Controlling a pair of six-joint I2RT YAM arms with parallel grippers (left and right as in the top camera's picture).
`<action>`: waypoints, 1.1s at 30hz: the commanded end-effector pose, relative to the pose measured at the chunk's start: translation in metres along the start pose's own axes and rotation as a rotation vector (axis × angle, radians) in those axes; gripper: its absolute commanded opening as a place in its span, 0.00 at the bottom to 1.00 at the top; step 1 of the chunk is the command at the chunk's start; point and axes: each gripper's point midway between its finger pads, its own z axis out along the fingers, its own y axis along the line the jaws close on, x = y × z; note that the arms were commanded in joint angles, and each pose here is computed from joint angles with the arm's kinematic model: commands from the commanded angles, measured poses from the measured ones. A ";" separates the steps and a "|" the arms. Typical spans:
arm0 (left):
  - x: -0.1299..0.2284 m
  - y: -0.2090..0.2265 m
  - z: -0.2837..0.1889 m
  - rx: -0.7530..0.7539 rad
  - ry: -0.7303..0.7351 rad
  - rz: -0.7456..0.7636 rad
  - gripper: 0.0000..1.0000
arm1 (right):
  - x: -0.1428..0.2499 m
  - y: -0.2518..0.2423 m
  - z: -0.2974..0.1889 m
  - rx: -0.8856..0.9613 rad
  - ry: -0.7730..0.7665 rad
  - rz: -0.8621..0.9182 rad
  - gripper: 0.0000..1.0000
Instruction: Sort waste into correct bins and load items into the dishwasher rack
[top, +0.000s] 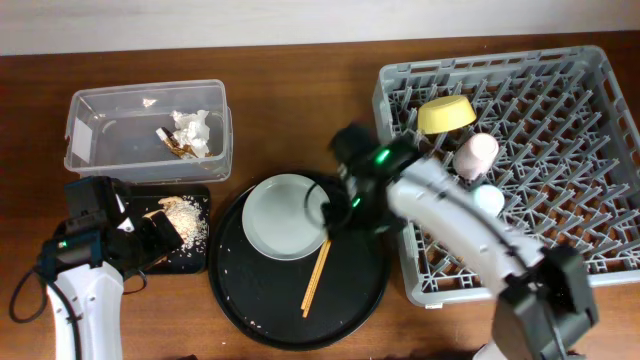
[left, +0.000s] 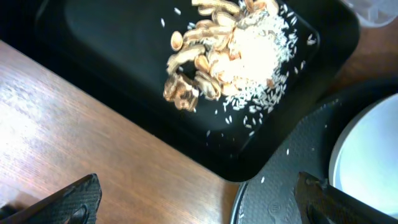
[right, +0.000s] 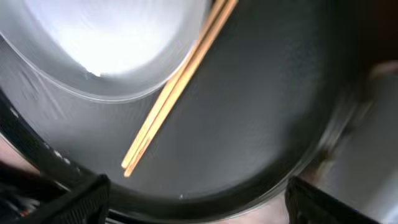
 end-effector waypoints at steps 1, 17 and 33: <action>0.000 0.001 -0.002 0.005 -0.005 -0.011 0.98 | 0.025 0.007 0.045 0.068 0.018 0.090 0.88; 0.000 0.001 -0.002 0.005 -0.005 -0.011 0.98 | 0.049 -0.026 0.101 0.365 0.009 0.282 0.84; 0.000 0.001 -0.002 0.005 -0.005 -0.011 0.98 | 0.007 -0.004 0.040 0.243 -0.068 0.178 0.88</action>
